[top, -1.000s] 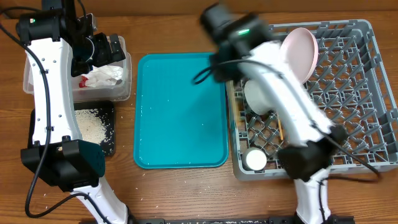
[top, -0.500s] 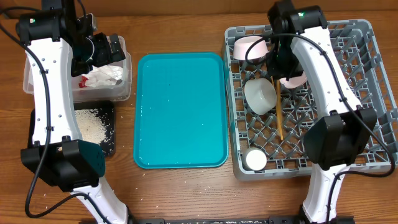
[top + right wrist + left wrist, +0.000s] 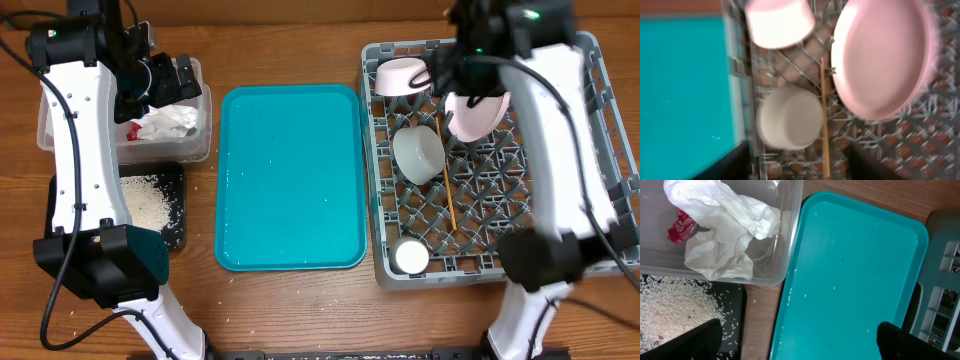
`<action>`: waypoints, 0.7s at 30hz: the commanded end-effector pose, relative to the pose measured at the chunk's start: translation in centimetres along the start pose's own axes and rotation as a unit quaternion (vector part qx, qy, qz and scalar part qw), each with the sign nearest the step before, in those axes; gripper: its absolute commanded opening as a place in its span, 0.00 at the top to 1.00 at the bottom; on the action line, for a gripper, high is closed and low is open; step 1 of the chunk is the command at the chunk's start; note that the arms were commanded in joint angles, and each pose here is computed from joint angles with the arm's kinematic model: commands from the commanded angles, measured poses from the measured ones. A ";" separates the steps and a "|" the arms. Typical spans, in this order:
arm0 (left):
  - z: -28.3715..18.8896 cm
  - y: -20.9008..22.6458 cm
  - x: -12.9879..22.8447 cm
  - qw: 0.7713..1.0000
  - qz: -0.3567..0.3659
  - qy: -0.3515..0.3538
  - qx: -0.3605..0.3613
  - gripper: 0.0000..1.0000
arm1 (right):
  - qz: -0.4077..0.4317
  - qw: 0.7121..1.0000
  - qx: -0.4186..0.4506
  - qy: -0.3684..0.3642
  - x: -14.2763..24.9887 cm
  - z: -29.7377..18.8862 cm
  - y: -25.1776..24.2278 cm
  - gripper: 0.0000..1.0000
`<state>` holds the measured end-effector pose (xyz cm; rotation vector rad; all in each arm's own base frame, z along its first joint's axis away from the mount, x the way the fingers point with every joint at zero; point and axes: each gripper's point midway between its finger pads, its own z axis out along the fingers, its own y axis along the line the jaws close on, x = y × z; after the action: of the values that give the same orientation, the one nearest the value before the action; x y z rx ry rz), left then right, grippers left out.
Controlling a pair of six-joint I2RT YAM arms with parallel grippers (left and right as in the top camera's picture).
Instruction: Sort waste into correct bins and load items into the dishwasher
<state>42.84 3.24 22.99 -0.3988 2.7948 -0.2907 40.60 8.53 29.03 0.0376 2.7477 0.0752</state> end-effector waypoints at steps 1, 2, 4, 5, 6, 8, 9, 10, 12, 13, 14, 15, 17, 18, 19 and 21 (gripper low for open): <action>-0.7 -0.4 -0.3 1.000 0.006 -0.012 0.000 0.00 | 0.034 0.994 -0.039 -0.100 0.2 -8.4 0.2 0.00; -0.7 -0.4 -0.3 1.000 0.006 -0.012 0.000 0.00 | 0.034 0.992 -0.043 -0.111 0.4 -9.4 0.1 0.00; -0.7 -0.4 -0.3 1.000 0.006 -0.012 0.000 0.00 | 0.034 0.990 -0.048 -0.131 0.9 -11.2 -0.1 0.00; -0.7 -0.4 -0.3 1.000 0.006 -0.012 0.000 0.00 | 0.034 0.989 -0.051 -0.136 1.2 -11.8 -0.1 0.00; -0.7 -0.4 -0.3 1.000 0.006 -0.012 0.000 0.00 | 0.034 0.988 -0.058 -0.142 1.4 -12.4 0.0 0.00; -0.7 -0.4 -0.3 1.000 0.006 -0.012 0.000 0.00 | 0.034 0.985 -0.066 -0.154 1.8 -13.6 0.0 0.00; -0.7 -0.4 -0.3 1.000 0.006 -0.012 0.000 0.00 | 0.033 0.984 -0.066 -0.161 2.0 -14.2 -0.2 0.00; -0.7 -0.4 -0.3 1.000 0.006 -0.012 0.000 0.00 | 0.035 0.983 -0.067 -0.168 2.2 -14.8 -0.3 0.00; -0.7 -0.4 -0.3 1.000 0.006 -0.012 0.000 0.00 | 0.035 0.979 -0.073 -0.187 2.8 -16.4 -0.5 0.00; -0.7 -0.4 -0.3 1.000 0.006 -0.012 0.000 0.00 | 0.035 0.976 -0.076 -0.199 3.2 -17.4 -0.7 0.00; -0.7 -0.4 -0.3 1.000 0.006 -0.012 0.000 0.00 | 0.035 0.974 -0.078 -0.211 3.7 -18.4 -0.9 0.00; -0.7 -0.4 -0.3 1.000 0.006 -0.012 0.000 0.00 | 0.037 0.971 -0.078 -0.223 4.1 -19.3 -1.1 0.00; -0.7 -0.4 -0.3 1.000 0.006 -0.012 0.000 0.00 | 0.040 0.967 -0.068 -0.242 4.7 -20.6 -1.9 0.00; -0.7 -0.4 -0.3 1.000 0.006 -0.012 0.000 0.00 | 0.043 0.966 -0.061 -0.246 4.9 -20.9 -2.3 0.00; -0.7 -0.4 -0.3 1.000 0.006 -0.012 0.000 0.00 | 0.046 0.966 -0.056 -0.249 5.2 -21.0 -2.6 0.00; -0.7 -0.4 -0.3 1.000 0.006 -0.012 0.000 0.00 | 0.054 0.964 -0.051 -0.254 5.7 -21.4 -3.3 0.00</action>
<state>42.84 3.24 22.99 -0.3994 2.7948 -0.2902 28.62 6.04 45.54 0.1059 2.2684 0.2458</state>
